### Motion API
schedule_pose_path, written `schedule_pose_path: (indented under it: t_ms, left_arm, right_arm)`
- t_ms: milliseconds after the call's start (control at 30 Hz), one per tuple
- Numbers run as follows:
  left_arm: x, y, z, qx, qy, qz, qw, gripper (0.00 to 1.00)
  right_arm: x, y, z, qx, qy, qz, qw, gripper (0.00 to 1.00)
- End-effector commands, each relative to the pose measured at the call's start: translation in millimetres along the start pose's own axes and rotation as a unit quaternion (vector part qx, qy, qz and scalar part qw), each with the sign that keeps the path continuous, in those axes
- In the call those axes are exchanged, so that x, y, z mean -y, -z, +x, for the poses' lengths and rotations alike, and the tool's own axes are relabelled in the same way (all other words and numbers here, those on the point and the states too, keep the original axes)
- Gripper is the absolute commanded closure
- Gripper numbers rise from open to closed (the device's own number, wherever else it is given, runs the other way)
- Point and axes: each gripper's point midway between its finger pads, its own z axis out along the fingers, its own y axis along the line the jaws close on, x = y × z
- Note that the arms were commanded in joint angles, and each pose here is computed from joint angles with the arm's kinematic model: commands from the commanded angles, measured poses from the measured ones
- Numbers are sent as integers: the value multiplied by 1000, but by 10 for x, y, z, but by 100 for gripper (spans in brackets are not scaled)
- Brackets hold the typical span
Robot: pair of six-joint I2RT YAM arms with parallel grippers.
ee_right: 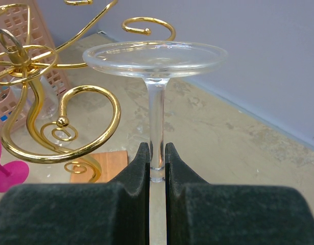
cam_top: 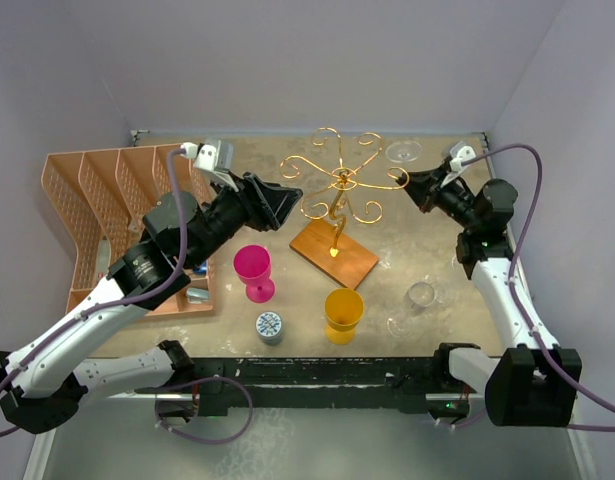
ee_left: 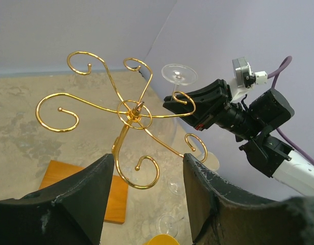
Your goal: Place the wine glass upside down on the wine glass rack
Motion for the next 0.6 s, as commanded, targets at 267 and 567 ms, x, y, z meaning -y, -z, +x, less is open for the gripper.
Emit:
schedule_pose_path:
  t_ms: [267, 567]
  left_arm:
    - [90, 10, -173, 23, 7, 10, 1000, 46]
    - [99, -15, -183, 22, 5, 9, 1000, 46]
  right_arm:
    - [-139, -32, -268, 59, 58, -60, 995, 100]
    - [-213, -100, -378, 77, 59, -103, 990, 100]
